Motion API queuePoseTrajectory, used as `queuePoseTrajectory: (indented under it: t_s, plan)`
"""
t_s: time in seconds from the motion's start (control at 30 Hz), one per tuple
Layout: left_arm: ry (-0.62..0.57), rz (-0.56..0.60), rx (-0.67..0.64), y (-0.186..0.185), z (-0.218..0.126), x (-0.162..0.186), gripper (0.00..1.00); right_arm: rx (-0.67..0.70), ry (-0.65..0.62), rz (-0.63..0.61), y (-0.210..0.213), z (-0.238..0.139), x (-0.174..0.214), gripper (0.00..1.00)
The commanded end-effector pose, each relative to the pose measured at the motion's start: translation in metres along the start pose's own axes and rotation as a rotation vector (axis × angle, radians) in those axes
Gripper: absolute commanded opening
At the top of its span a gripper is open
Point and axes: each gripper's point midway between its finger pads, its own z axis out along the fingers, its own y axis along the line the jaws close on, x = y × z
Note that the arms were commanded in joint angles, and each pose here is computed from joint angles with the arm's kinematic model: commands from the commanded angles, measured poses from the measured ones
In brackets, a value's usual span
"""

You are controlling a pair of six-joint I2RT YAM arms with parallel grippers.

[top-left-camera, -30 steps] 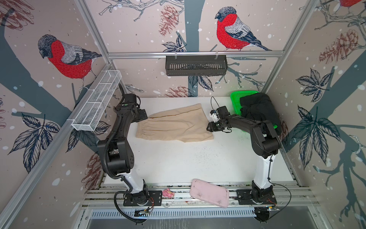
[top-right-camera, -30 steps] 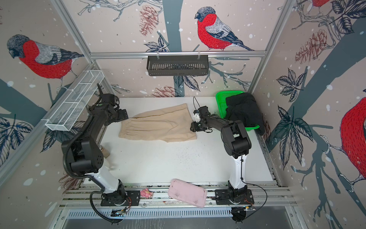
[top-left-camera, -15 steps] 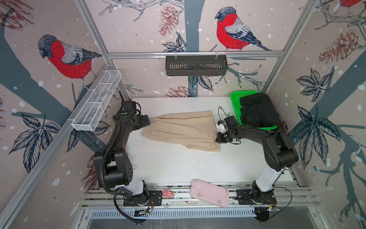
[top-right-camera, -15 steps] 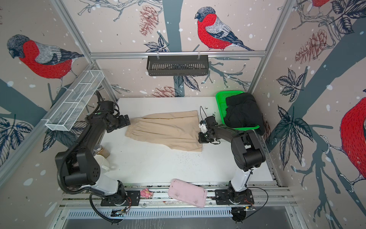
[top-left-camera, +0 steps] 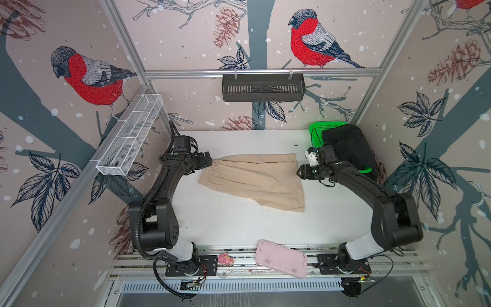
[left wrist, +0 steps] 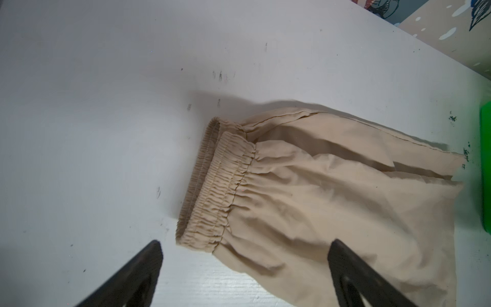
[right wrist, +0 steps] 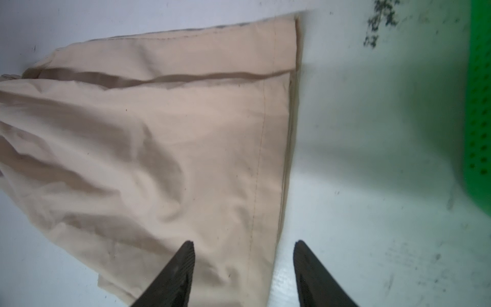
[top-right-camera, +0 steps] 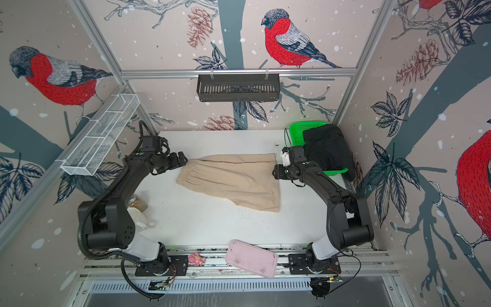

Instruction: Fold and stack the shorts

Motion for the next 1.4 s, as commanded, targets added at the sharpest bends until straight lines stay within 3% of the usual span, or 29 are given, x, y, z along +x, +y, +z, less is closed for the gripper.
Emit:
queuePoseTrajectory:
  t_s: [0.0, 0.33, 0.6, 0.73, 0.9, 1.03, 1.17, 1.27, 1.37]
  plan:
    - [-0.055, 0.031, 0.003, 0.0, 0.015, -0.02, 0.97, 0.063, -0.006, -0.073, -0.012, 0.015, -0.024, 0.63]
    - [0.008, 0.026, -0.006, 0.001, 0.053, -0.009, 0.97, 0.045, 0.073, -0.067, -0.025, 0.074, -0.034, 0.63]
    - [0.058, -0.008, -0.039, 0.011, 0.067, 0.006, 0.92, 0.002, 0.081, -0.043, -0.023, 0.098, -0.031, 0.53]
    - [0.059, -0.023, -0.034, 0.011, 0.069, 0.009, 0.86, -0.007, 0.075, -0.037, -0.022, 0.104, -0.032, 0.45]
    - [0.06, -0.027, -0.035, 0.013, 0.071, 0.011, 0.76, -0.015, 0.064, -0.032, -0.02, 0.107, -0.036, 0.17]
    - [0.063, -0.028, -0.04, 0.014, 0.073, 0.011, 0.71, -0.002, 0.055, -0.043, -0.018, 0.102, -0.04, 0.07]
    - [0.073, -0.031, -0.055, 0.017, 0.078, 0.013, 0.53, 0.022, 0.047, -0.065, -0.012, 0.092, -0.043, 0.02]
    - [0.077, -0.031, -0.08, 0.022, 0.078, 0.012, 0.32, 0.043, 0.03, -0.079, -0.009, 0.08, -0.048, 0.02]
    - [0.069, -0.026, -0.095, 0.023, 0.075, 0.009, 0.19, 0.063, 0.006, -0.081, -0.006, 0.066, -0.055, 0.01]
